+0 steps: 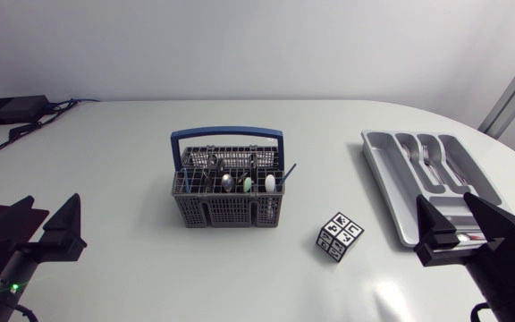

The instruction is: Transfer all utensils from the basket to the drawer tray.

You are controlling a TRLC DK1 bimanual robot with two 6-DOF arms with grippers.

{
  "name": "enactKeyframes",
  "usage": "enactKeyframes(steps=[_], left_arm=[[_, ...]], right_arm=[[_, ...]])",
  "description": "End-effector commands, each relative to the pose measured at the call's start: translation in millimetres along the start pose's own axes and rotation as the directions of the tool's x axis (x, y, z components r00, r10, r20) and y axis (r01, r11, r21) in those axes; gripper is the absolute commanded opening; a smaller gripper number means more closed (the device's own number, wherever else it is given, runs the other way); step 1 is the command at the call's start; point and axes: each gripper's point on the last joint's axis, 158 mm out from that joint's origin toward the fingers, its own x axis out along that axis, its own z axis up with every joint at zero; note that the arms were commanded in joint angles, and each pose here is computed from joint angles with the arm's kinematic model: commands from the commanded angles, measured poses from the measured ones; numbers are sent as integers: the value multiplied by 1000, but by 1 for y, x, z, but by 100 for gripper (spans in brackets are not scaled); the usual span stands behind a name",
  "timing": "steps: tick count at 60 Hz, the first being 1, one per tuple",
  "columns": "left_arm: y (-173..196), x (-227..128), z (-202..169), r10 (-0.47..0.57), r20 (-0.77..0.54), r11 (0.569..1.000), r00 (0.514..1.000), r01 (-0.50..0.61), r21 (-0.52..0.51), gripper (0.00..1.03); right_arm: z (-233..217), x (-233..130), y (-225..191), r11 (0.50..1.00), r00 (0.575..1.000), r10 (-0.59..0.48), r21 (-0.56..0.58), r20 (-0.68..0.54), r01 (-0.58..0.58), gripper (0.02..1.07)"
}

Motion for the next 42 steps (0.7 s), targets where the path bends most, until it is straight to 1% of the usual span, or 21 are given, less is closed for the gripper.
enactKeyframes(steps=[1, 12, 26, 33, 42], left_arm=[[4, 0, -5, 16, -5, 1000, 1000, -16, -21, 99], [10, -2, 8, 43, 14, 999, 999, -43, -21, 99], [9, -7, 31, 41, 20, 999, 999, -41, -21, 97], [4, -5, 40, 22, -6, 999, 1000, -23, -31, 96], [-6, 6, 41, -11, -100, 998, 995, 5, -57, 95]], right_arm=[[-10, 1, 1, 1000, 1000, 5, 4, -15, -5, 103], [-2, 0, 0, 1000, 1000, -4, 0, 5, 4, 103], [11, 0, 2, 1000, 1000, 2, -14, 17, -2, 103], [17, 3, 4, 1000, 1000, 8, -14, 5, -8, 103], [17, 11, 8, 1000, 999, 23, -14, -37, -24, 103]])
